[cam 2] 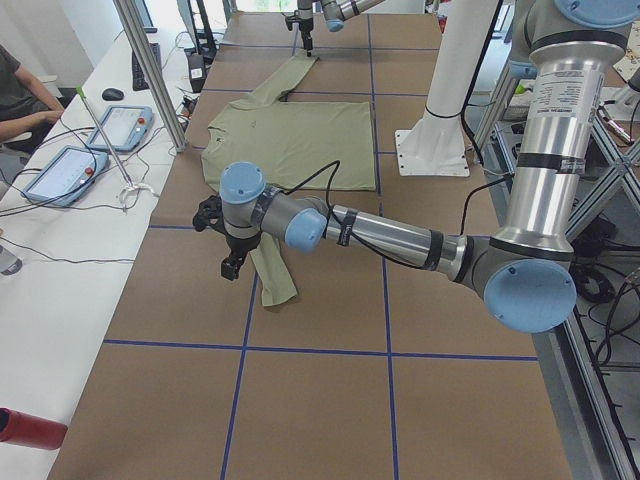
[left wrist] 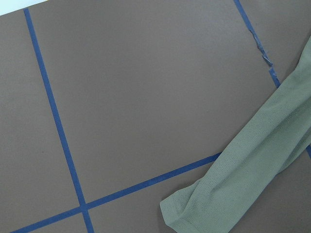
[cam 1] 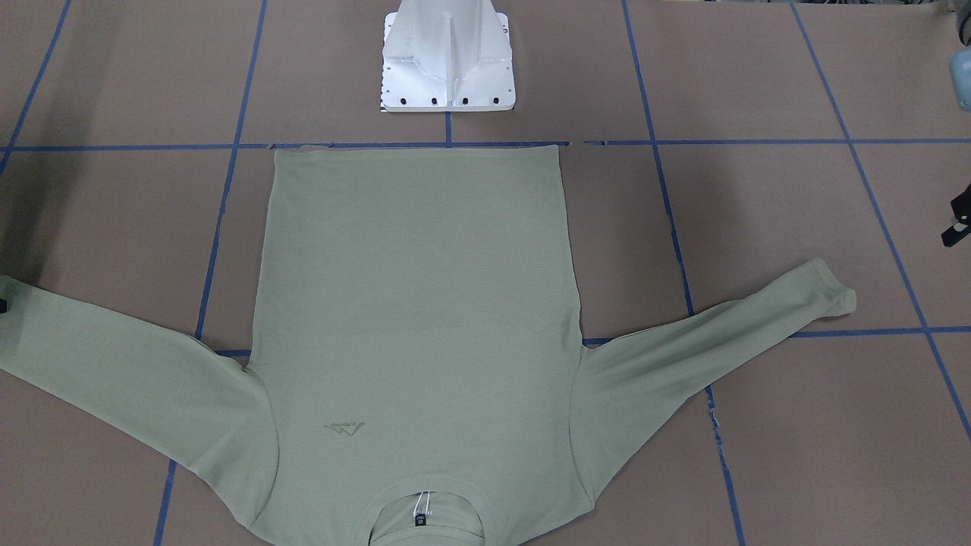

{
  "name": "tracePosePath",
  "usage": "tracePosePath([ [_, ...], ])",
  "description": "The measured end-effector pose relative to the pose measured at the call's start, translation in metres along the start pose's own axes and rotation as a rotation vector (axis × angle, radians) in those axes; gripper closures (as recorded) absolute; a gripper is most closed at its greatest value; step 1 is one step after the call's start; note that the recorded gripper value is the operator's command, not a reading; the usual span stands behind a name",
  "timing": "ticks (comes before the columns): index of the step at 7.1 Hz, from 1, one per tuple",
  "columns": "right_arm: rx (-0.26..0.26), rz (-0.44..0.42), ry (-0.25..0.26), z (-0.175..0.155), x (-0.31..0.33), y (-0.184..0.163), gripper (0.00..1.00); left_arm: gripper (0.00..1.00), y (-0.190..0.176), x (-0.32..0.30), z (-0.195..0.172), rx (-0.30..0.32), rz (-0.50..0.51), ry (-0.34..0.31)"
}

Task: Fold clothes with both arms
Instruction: 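Lower the right gripper onto the sleeve cuff and close on it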

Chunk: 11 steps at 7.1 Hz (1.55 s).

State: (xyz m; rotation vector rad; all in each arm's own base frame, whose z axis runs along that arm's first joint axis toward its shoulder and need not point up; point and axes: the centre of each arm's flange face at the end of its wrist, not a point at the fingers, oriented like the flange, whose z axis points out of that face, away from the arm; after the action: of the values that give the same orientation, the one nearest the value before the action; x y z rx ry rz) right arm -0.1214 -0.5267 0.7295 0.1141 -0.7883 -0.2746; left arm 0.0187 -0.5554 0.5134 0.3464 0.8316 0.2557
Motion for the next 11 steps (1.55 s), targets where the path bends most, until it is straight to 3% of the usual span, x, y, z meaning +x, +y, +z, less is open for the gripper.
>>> tracePosePath([
  [1,-0.001,0.001,0.000,0.000,0.000,0.001,0.31,0.00,0.000,0.000,0.000,0.000,0.000,0.000],
  [2,-0.002,0.002,-0.001,0.000,0.000,0.001,0.47,0.00,0.000,0.000,0.000,0.000,-0.001,0.000],
  [4,0.000,0.001,-0.003,-0.001,-0.001,0.000,0.65,0.00,0.000,0.000,0.000,0.000,-0.001,0.000],
  [6,0.004,-0.001,-0.008,-0.003,-0.004,-0.003,0.76,0.00,0.000,0.000,0.000,0.000,-0.001,0.000],
  [8,0.016,-0.003,-0.014,-0.009,-0.009,-0.007,1.00,0.00,-0.001,0.000,0.000,0.001,-0.001,-0.001],
  [11,0.049,0.051,-0.043,-0.029,-0.025,-0.001,1.00,0.00,0.000,0.000,0.000,0.000,-0.001,0.000],
])
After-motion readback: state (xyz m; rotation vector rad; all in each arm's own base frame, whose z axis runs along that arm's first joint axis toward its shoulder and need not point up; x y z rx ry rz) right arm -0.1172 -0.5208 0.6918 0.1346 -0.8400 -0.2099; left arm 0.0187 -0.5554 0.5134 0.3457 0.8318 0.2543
